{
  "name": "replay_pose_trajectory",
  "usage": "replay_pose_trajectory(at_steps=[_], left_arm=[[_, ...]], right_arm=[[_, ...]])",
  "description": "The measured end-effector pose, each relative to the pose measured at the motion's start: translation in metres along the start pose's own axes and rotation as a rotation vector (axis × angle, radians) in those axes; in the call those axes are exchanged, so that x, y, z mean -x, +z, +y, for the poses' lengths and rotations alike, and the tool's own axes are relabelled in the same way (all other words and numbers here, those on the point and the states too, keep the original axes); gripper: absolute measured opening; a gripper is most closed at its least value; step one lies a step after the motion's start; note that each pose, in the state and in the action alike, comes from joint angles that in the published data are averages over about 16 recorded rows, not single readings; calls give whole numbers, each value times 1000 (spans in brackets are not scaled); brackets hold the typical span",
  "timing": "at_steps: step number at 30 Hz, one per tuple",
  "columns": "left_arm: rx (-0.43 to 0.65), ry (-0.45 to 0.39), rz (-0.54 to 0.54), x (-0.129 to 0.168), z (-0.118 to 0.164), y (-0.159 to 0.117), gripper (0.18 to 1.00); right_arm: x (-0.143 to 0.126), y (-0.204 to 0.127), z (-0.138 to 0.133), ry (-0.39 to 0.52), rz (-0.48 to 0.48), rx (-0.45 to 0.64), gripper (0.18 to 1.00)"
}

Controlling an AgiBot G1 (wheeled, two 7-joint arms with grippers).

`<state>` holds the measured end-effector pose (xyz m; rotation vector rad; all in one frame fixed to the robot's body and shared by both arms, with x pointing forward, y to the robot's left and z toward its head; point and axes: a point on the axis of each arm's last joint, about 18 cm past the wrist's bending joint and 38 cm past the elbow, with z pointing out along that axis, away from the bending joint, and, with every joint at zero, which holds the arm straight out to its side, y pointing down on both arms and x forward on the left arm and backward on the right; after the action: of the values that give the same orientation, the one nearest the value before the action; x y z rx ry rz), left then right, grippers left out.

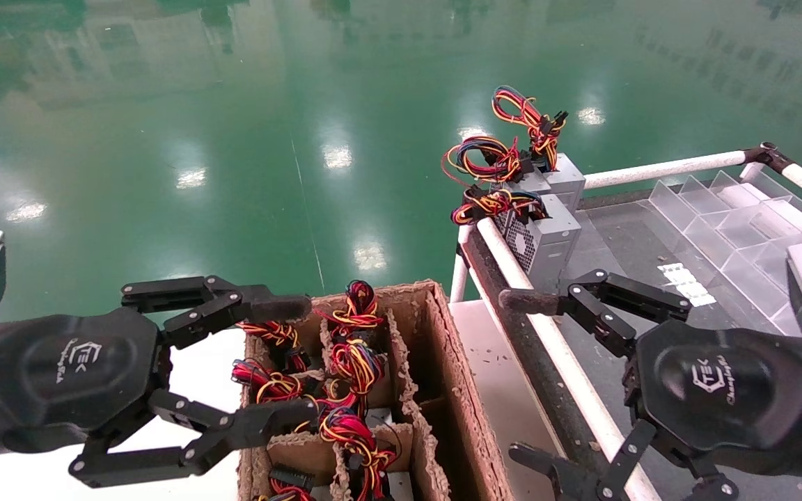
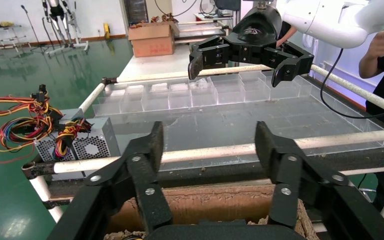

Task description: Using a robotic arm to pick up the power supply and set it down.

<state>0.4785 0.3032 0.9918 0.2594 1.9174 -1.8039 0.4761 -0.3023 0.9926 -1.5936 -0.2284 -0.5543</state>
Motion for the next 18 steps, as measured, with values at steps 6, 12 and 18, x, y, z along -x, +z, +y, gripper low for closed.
replay_pose_trajectory(at_steps=[6,12,18], left_arm=[[0,0,0,0,0,0,627],[0,0,0,0,0,0,500],[0,0,0,0,0,0,374]], right_arm=[[0,0,0,0,0,0,1001],[0,0,0,0,0,0,1001],[0,0,0,0,0,0,1001]])
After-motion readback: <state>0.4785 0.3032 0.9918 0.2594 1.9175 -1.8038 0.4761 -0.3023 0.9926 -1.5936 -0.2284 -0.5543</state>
